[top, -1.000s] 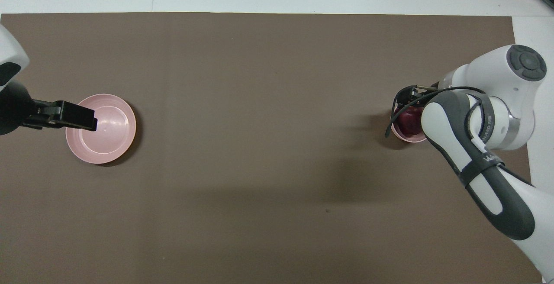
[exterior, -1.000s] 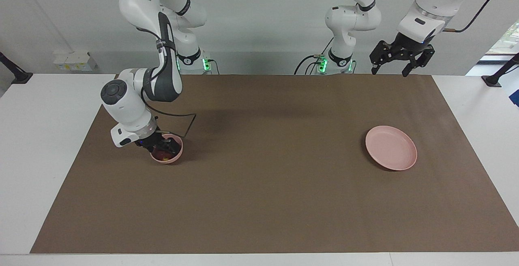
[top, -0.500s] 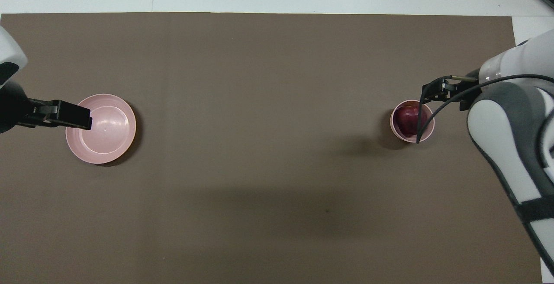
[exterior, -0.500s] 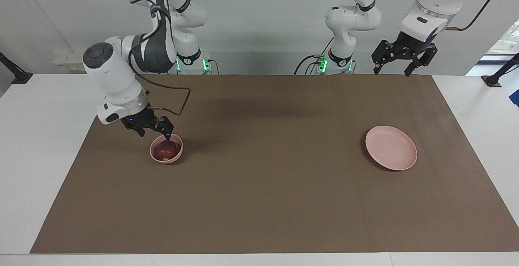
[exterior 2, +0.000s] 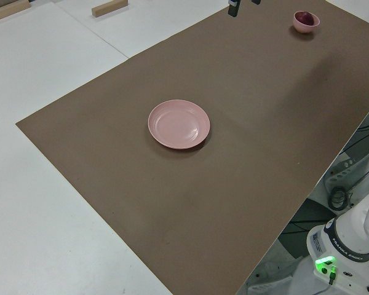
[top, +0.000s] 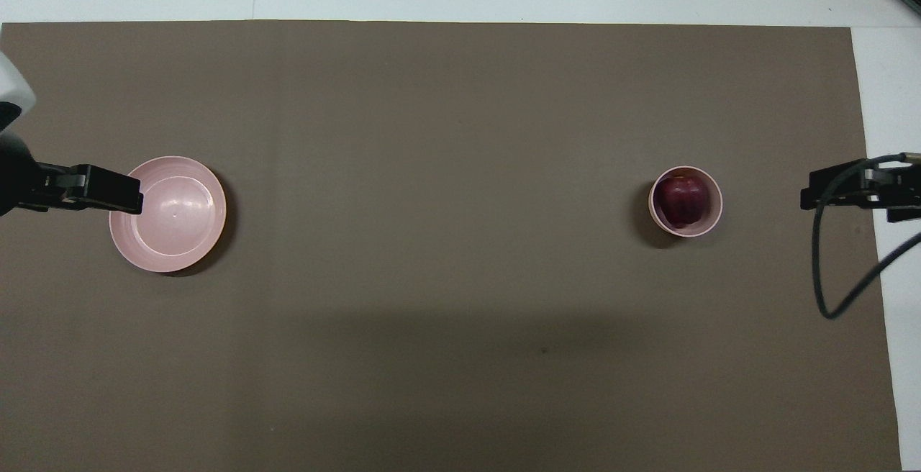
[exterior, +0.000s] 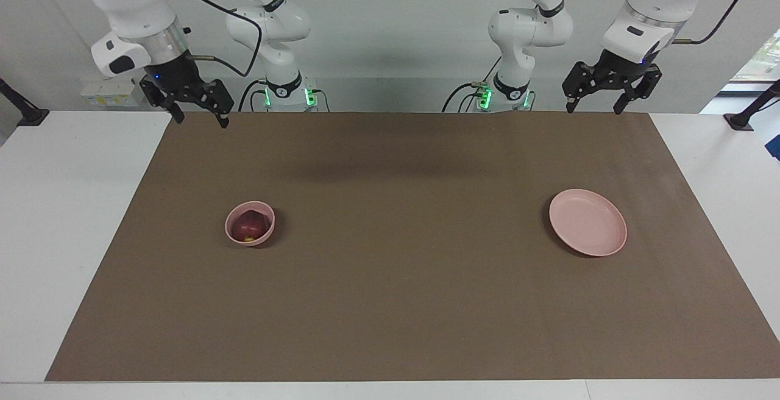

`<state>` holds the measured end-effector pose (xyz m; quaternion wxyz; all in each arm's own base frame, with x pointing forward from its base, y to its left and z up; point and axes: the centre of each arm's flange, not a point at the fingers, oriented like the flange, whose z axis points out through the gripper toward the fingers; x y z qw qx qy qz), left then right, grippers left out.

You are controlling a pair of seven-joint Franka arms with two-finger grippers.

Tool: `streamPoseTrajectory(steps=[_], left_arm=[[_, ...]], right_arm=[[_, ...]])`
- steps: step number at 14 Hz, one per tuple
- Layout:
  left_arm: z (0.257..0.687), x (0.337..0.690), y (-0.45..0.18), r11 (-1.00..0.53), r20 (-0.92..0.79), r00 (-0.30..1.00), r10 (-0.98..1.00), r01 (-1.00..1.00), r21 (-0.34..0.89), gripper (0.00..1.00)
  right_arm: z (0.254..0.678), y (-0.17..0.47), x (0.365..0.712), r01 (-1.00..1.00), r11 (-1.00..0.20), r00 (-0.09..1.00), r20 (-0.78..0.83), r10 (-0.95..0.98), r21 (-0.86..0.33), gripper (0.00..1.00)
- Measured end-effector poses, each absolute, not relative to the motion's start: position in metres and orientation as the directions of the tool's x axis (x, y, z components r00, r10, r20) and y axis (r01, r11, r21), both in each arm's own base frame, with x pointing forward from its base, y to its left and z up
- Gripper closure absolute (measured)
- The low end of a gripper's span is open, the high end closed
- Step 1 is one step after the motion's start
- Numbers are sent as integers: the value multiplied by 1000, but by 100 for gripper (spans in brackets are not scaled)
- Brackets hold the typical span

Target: Move apple from plate to bowl

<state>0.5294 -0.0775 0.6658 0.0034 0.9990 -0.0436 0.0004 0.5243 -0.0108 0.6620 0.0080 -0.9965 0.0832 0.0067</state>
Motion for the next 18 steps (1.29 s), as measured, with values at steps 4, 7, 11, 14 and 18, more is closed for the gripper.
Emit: streamPoseTrajectory(steps=[4, 7, 11, 14, 18], left_arm=[[666, 532, -57, -994, 2, 994, -106, -106, 8, 0], [666, 532, -60, -994, 2, 994, -111, -111, 8, 0], [666, 532, -58, -994, 2, 994, -108, -108, 8, 0], [666, 532, -57, -994, 2, 994, -107, -107, 8, 0], [666, 532, -57, -994, 2, 994, -106, -106, 8, 0]], right_arm=[[682, -14, 499, -170, -985, 985, -41, -169, -15, 0], [678, -15, 500, -113, -993, 992, -49, -112, -16, 0], [672, -17, 503, -70, -998, 997, -16, -70, 10, 0], [672, -16, 500, -68, -998, 997, -17, -69, 10, 0], [670, -16, 497, -69, -998, 997, -31, -69, 9, 0]])
